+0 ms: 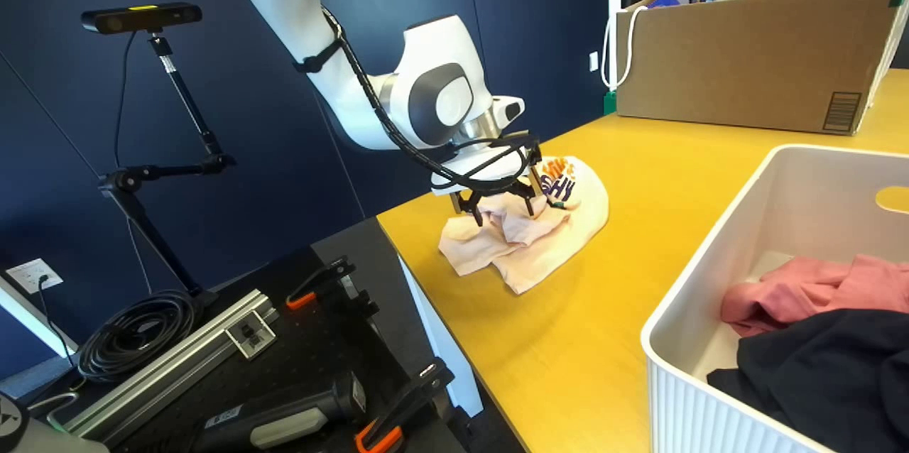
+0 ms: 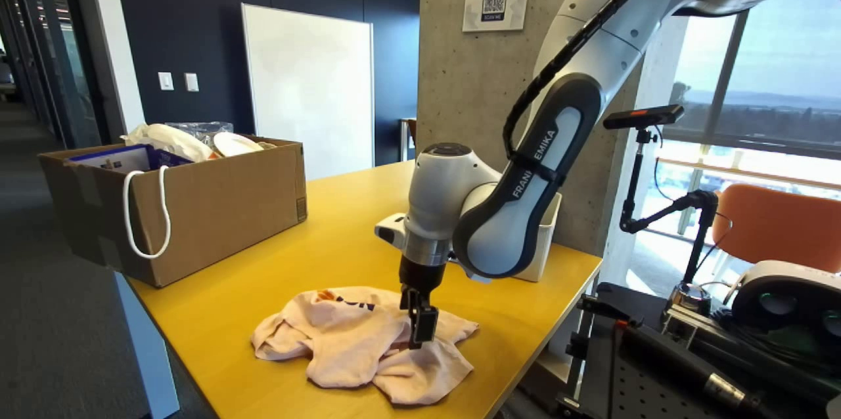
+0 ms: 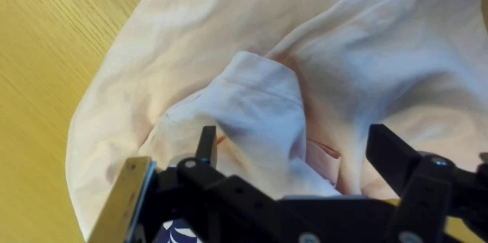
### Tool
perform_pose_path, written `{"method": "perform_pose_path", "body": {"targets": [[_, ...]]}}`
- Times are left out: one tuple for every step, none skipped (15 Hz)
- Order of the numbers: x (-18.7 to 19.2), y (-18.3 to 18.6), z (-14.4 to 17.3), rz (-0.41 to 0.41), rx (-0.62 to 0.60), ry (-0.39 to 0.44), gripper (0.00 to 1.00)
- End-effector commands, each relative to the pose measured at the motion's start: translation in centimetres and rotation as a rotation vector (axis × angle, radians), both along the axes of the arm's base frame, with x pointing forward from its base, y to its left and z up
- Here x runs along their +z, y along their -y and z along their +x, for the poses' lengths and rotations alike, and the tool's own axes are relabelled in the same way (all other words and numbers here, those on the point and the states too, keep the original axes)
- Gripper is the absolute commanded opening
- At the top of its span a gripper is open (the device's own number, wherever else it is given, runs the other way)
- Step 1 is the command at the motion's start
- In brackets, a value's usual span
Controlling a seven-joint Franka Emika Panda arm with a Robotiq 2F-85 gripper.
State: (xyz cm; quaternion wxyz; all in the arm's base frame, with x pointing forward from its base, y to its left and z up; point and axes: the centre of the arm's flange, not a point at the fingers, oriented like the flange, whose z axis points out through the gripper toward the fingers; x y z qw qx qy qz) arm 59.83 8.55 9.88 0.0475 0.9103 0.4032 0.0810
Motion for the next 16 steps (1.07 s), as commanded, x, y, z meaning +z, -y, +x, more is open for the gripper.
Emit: {"method": "perform_pose_path", "body": {"targets": [[-1.1,-0.6,1.2,-0.019,-0.003,0.05,0.75],[-1.1,-0.7,1.2,-0.018,0.0,0.059,0.74],[-1.0,-0.6,1.1,-0.019,-0.002,0.064,0.65],[-0.8,-0.6,1.0,-0.018,-0.005,0.073,0.58],[-0.8,-0.5,0.9,-0.019,-0.005,0.078,0.49],[-0.6,-0.4,0.8,-0.021,-0.01,0.084,0.42],[-0.5,-0.3,0.8,-0.021,-0.015,0.092,0.35],[-0.4,0.0,0.7,-0.026,-0.02,0.097,0.27],[-0.3,0.3,0.7,-0.027,-0.023,0.101,0.2],[-0.2,0.5,0.8,-0.029,-0.027,0.106,0.12],[-0.2,0.8,0.9,-0.03,-0.034,0.107,0.05],[-0.1,1.0,1.0,-0.031,-0.038,0.109,0.01],[-0.1,1.1,1.0,-0.031,-0.042,0.112,0.0],[0.1,1.2,1.1,-0.031,-0.044,0.116,0.0],[0.4,1.2,1.0,-0.032,-0.045,0.125,0.0],[0.9,1.2,1.0,-0.03,-0.045,0.131,0.01]]}}
